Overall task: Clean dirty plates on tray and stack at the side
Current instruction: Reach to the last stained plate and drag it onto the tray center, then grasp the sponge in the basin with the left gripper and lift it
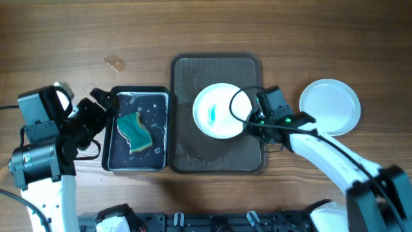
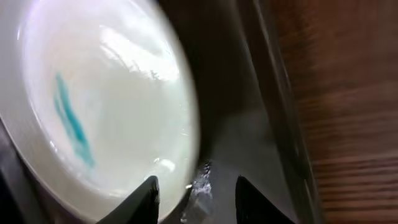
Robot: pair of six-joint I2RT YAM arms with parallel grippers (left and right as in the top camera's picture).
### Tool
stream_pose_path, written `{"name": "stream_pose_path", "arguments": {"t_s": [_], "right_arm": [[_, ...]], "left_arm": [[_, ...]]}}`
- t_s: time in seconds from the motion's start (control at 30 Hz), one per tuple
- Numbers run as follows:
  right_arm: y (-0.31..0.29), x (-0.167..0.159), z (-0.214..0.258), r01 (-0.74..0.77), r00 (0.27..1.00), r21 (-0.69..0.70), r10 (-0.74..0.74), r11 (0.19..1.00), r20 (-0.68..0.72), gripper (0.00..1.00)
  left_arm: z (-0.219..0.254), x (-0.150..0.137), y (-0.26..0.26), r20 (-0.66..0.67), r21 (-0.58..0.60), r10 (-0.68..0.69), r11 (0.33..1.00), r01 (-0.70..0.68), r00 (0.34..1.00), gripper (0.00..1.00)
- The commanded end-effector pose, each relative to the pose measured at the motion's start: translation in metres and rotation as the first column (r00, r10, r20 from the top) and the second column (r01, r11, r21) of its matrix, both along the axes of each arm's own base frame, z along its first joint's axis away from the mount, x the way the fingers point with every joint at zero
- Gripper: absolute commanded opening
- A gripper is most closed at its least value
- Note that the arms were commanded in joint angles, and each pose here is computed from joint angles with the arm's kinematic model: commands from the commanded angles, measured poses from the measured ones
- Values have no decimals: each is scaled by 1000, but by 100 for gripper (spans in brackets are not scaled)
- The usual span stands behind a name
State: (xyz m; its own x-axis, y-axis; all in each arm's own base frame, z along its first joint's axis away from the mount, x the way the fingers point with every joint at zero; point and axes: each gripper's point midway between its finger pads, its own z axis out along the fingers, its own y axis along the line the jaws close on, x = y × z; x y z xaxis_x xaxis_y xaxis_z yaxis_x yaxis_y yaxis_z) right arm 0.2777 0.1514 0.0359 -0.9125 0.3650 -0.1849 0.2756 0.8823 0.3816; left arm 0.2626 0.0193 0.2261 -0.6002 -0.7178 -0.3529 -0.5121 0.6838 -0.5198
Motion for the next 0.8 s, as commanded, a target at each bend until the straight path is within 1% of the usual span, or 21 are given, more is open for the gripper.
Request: {"name": "stream_pose_path", "arguments": {"t_s": [0.0,0.07,0.1,0.13,0.2,0.23,0.27,0.3,0.33,0.37,0.4,0.43,0.5,0.57,0.63,0.7,0.73,0.77], "right_arm": [[10,20,78,-281,916,-85,293,956,274,40],[10,20,113,-336,859,-129,360,933,364,40],[9,18,130,-346,834,-140,372,928,406,37],[8,16,139,-343,825,-139,368,929,429,34],[7,13,143,-340,822,-137,365,930,437,34],[7,12,142,-340,825,-136,365,930,431,34],[6,11,139,-342,831,-138,368,930,417,34],[5,9,135,-344,838,-138,371,929,401,36],[4,7,130,-348,847,-140,375,927,378,37],[4,6,127,-349,851,-141,376,927,367,37],[3,5,123,-351,856,-141,379,926,351,37],[3,5,119,-348,865,-138,375,927,334,38],[3,5,116,-338,875,-130,362,932,322,38],[4,6,114,-338,877,-129,362,932,317,38],[4,7,113,-338,877,-129,361,932,316,38],[4,8,112,-335,880,-127,358,934,314,38],[5,8,111,-335,880,-127,358,934,313,39],[5,8,111,-335,880,-127,358,934,313,41]], "left_arm": [[-11,1,-24,-56,-8,-158,987,158,986,100],[-32,-5,-29,-165,17,-193,980,198,967,100],[-47,-8,-29,-243,46,-196,976,213,950,99],[-63,-10,-30,-309,67,-203,970,234,929,98],[-85,-9,-39,-381,56,-238,959,279,893,87],[-93,-9,-42,-408,49,-249,955,294,878,84],[-105,-11,-43,-458,49,-249,951,304,853,75],[-116,-12,-40,-502,59,-224,955,291,836,70],[-131,-14,-31,-566,90,-141,969,231,813,60],[-140,-16,-26,-600,103,-97,975,198,794,52],[-151,-16,-24,-634,103,-69,980,173,770,45],[-166,-16,-25,-674,91,-56,983,158,737,35],[-180,-15,-26,-704,77,-61,984,161,708,34],[-196,-15,-29,-735,59,-69,985,165,675,46],[-209,-16,-30,-759,43,-77,985,169,646,47],[-223,-15,-31,-776,36,-79,985,170,626,38],[-227,-14,-30,-779,35,-82,984,174,622,31],[-230,-12,-30,-778,36,-82,984,174,623,21]]}}
